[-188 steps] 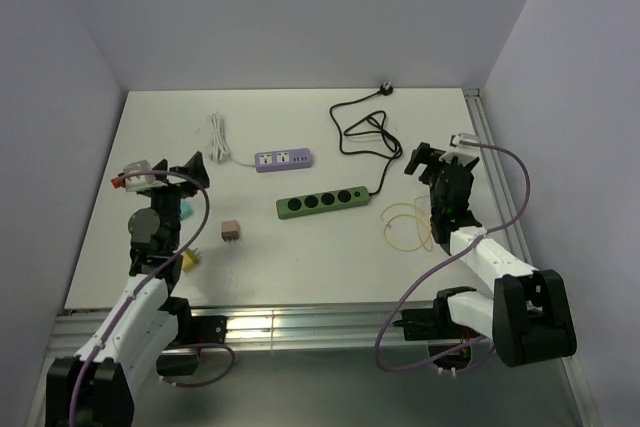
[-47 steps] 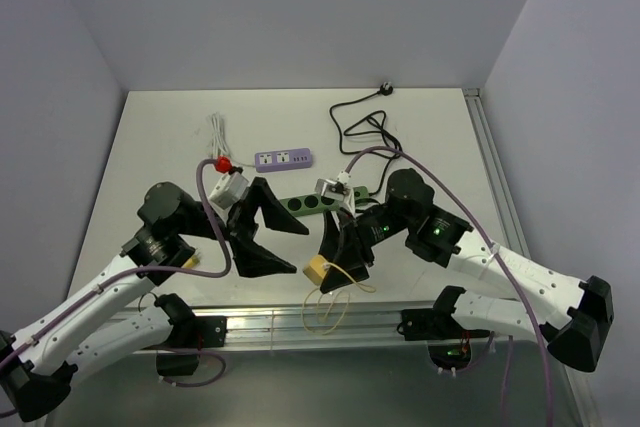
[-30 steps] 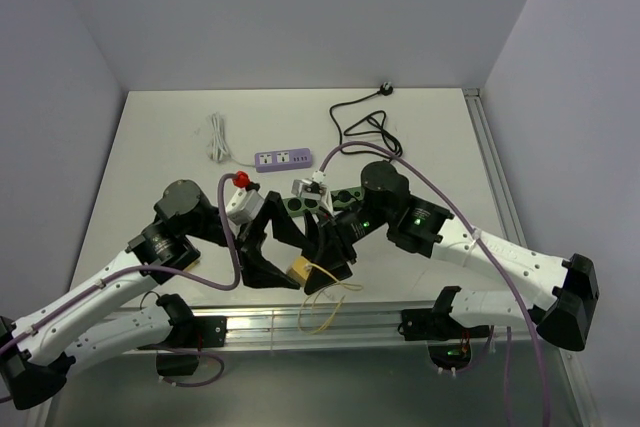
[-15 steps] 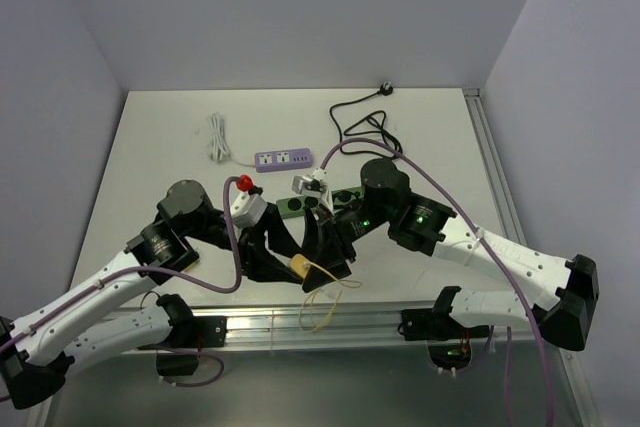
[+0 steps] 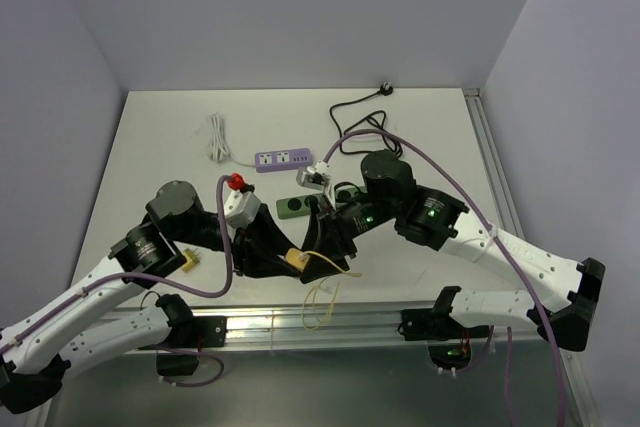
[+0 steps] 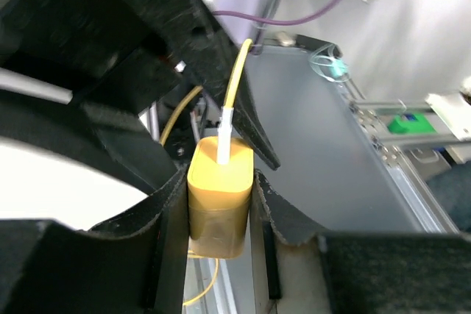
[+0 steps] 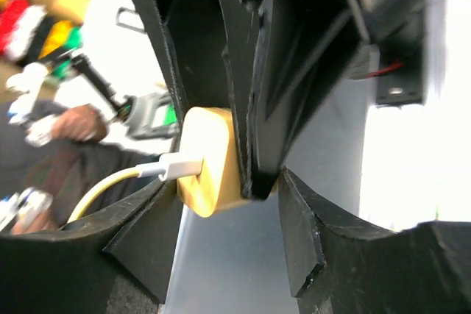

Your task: Insert the plug

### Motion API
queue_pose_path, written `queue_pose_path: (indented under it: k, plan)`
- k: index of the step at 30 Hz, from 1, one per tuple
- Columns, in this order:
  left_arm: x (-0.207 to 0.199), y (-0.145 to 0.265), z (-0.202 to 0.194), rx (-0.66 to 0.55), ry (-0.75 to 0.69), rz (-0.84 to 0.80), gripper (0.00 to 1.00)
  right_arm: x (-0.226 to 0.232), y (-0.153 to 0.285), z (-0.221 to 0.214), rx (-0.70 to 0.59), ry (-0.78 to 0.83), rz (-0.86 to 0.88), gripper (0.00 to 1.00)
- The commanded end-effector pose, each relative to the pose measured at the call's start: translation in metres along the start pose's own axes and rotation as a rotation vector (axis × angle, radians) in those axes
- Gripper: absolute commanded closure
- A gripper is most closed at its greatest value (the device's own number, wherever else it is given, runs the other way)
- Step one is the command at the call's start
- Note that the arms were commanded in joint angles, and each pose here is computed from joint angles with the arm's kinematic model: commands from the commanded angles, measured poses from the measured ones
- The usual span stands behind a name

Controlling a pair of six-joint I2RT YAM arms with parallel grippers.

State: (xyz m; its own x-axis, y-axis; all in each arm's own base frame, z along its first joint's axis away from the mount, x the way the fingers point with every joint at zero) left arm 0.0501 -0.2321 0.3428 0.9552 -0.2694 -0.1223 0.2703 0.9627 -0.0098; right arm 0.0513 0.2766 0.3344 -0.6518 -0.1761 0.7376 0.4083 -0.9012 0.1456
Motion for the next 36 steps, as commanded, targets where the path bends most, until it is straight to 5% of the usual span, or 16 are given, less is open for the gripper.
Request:
queue_pose_path:
  k: [1, 13, 16, 24, 28, 36]
  plan:
    - [0.0, 0.008, 0.027, -0.057, -0.009, 0.133, 1.0, -0.026, 0.015, 0.007, -0.072, 0.043, -0.293, 0.39]
    - [0.012, 0.03, 0.046, -0.133, 0.108, 0.449, 1.0, -0.052, 0.095, 0.02, -0.297, 0.051, -1.0, 0.36]
    - [0.013, 0.034, 0.05, -0.152, 0.125, 0.488, 1.0, -0.038, 0.112, 0.026, -0.363, 0.061, -1.058, 0.37]
    - [0.025, 0.041, 0.058, -0.162, 0.163, 0.614, 1.0, 0.025, 0.11, 0.037, -0.463, 0.131, -0.798, 0.44]
    - [0.026, 0.038, 0.057, -0.154, 0.169, 0.6, 1.0, 0.047, 0.089, 0.027, -0.398, 0.169, -0.552, 0.47]
    - [0.025, 0.025, 0.056, -0.16, 0.188, 0.505, 1.0, 0.046, 0.055, 0.039, -0.418, 0.19, -0.289, 0.55]
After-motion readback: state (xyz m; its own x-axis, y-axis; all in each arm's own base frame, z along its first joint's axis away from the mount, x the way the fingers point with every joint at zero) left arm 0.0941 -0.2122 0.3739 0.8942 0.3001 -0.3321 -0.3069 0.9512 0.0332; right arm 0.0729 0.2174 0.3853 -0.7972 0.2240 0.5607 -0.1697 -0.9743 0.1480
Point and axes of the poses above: each gripper's point midway between its finger pads, its own y axis back along the fingers, its own x axis along the line the jaws close on, z = x × y, the point moved 5 cm from there along y, back along the fingers, and after that the axes turned 5 degrees about -y, right-handed, at the moved point
